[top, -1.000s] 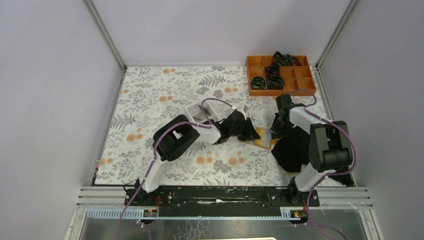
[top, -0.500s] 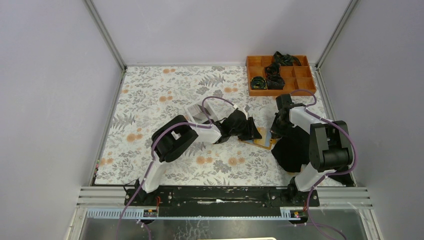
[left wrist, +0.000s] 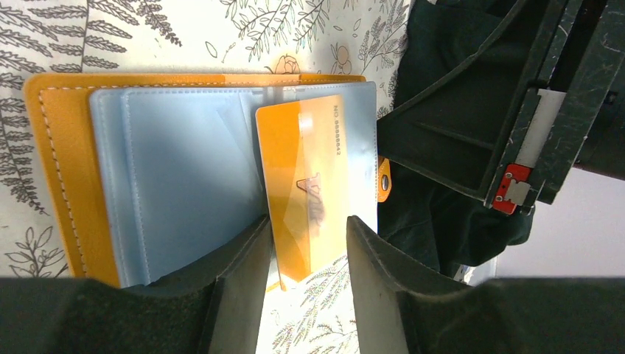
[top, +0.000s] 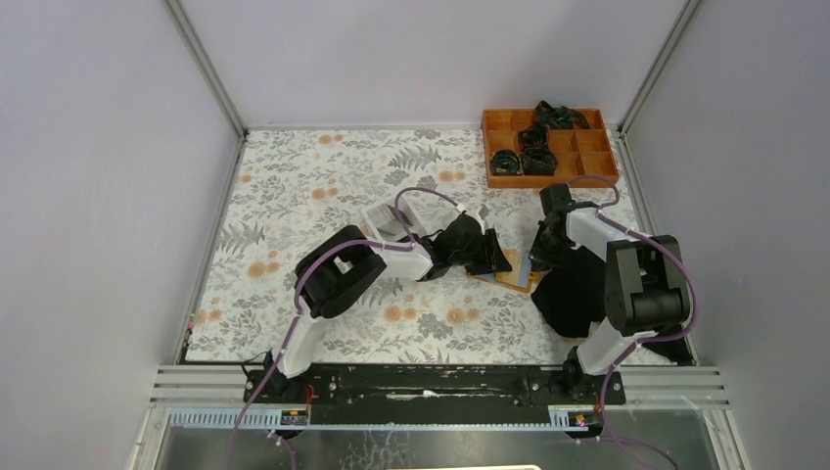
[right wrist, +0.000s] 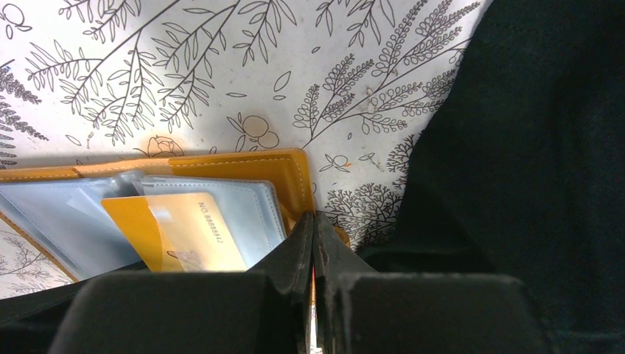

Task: Put the credit cards into the card holder
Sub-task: Insert the credit card into the card holder.

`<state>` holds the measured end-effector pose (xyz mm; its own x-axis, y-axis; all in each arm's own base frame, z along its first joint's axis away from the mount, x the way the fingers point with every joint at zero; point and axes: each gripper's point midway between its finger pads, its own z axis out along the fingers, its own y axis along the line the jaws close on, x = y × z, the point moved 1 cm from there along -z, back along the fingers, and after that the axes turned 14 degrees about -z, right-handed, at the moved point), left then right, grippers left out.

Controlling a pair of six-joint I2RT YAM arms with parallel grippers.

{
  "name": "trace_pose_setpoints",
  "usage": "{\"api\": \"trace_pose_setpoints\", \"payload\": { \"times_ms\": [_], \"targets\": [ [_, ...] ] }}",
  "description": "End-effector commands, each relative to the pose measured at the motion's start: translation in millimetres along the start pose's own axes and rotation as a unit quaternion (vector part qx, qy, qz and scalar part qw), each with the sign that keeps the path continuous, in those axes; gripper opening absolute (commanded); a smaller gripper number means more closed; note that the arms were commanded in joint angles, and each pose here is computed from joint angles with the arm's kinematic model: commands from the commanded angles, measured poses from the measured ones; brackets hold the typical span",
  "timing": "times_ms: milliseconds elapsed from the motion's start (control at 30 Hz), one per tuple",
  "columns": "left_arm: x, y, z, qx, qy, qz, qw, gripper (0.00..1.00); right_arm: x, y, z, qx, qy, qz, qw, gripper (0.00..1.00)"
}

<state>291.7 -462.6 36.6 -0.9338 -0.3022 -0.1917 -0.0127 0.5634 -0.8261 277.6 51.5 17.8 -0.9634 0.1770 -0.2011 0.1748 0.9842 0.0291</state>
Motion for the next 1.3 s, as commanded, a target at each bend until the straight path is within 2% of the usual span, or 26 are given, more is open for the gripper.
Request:
{"api": "trace_pose_setpoints", "payload": {
  "times_ms": [0,767,867,1000,1267],
  "targets": [
    [-3.9,39.6,-5.3,-0.073,-0.007,0.006,0.997,0.50,17.4,-0.3,22.5,0.005,0.038,0.003,0.999,0.01],
    [-23.1,50.9,-14.8,-0.094,-0.029,0.006,0.995,0.51,9.6,1.9,24.1,0.004,0.036,0.002,0.999,0.01],
    [-26.5,52.9,-16.1,-0.101,-0.035,0.007,0.994,0.45,9.0,2.1,24.0,0.004,0.036,0.002,0.999,0.01],
    [-32.5,58.2,-18.1,-0.112,-0.046,0.005,0.993,0.30,7.6,2.6,24.1,0.004,0.035,0.001,0.999,0.01],
    [-37.1,63.7,-16.5,-0.125,-0.049,0.009,0.991,0.20,5.7,3.4,24.1,0.003,0.035,-0.001,0.999,0.01]
  ]
}}
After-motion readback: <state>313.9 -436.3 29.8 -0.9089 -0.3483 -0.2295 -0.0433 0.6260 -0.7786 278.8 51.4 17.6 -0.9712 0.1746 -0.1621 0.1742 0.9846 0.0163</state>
